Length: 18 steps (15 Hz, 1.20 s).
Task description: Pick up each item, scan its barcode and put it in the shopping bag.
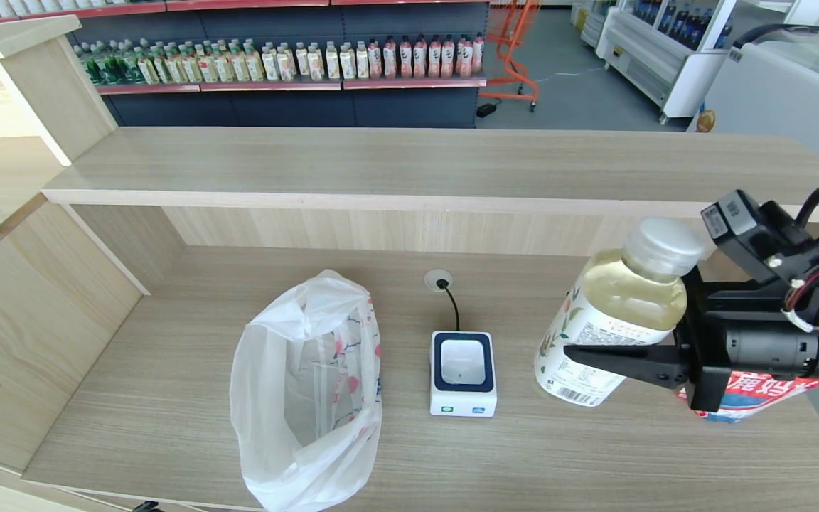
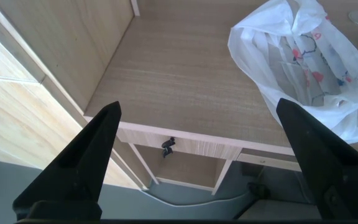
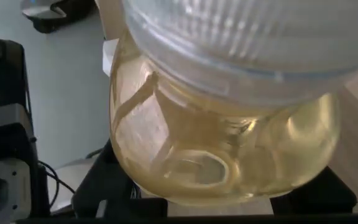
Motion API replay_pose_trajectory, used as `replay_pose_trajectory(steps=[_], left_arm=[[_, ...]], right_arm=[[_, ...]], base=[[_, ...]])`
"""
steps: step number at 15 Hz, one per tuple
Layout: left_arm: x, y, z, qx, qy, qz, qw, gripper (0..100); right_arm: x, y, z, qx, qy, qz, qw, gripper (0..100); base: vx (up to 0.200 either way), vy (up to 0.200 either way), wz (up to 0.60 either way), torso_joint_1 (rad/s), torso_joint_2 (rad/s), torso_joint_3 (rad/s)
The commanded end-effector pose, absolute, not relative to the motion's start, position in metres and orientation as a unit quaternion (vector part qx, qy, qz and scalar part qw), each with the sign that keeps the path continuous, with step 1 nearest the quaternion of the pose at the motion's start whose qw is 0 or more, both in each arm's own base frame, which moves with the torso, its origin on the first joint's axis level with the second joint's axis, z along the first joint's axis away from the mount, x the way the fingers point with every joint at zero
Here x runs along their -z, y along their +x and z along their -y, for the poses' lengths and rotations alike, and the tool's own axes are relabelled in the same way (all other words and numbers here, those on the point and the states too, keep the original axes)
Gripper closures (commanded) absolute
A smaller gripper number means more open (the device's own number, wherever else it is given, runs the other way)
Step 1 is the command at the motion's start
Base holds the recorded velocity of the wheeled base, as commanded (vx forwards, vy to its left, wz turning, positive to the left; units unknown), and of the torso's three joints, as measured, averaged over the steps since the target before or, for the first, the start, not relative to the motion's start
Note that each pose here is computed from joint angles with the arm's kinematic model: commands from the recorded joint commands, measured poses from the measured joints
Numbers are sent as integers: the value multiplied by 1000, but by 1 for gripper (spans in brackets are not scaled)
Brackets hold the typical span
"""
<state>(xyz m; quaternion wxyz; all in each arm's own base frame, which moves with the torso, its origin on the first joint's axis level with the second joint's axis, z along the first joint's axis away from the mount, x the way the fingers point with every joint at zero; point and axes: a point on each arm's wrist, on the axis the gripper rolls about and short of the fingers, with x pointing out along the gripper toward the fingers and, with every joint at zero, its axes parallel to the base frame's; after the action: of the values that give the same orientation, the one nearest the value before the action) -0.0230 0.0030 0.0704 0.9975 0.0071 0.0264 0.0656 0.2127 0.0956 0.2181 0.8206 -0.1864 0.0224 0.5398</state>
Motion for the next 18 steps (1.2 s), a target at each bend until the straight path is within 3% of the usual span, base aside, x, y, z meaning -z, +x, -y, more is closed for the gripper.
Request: replay_pose_trajectory(steps=[1, 8, 18], left_arm=[[-70, -23, -3, -66, 7, -26, 997, 0], [-70, -23, -3, -66, 7, -26, 997, 0], [-70, -23, -3, -66, 7, -26, 997, 0]], right_arm=[[-182, 265, -83, -519, -253, -37, 816, 100], [-132, 315, -105, -568, -310, 66, 760, 100], [-113, 340, -133, -584, -330, 145, 727, 100]], base=[[0, 0, 0, 0, 0, 0], [0, 0, 0, 0, 0, 0], [0, 0, 0, 0, 0, 0]])
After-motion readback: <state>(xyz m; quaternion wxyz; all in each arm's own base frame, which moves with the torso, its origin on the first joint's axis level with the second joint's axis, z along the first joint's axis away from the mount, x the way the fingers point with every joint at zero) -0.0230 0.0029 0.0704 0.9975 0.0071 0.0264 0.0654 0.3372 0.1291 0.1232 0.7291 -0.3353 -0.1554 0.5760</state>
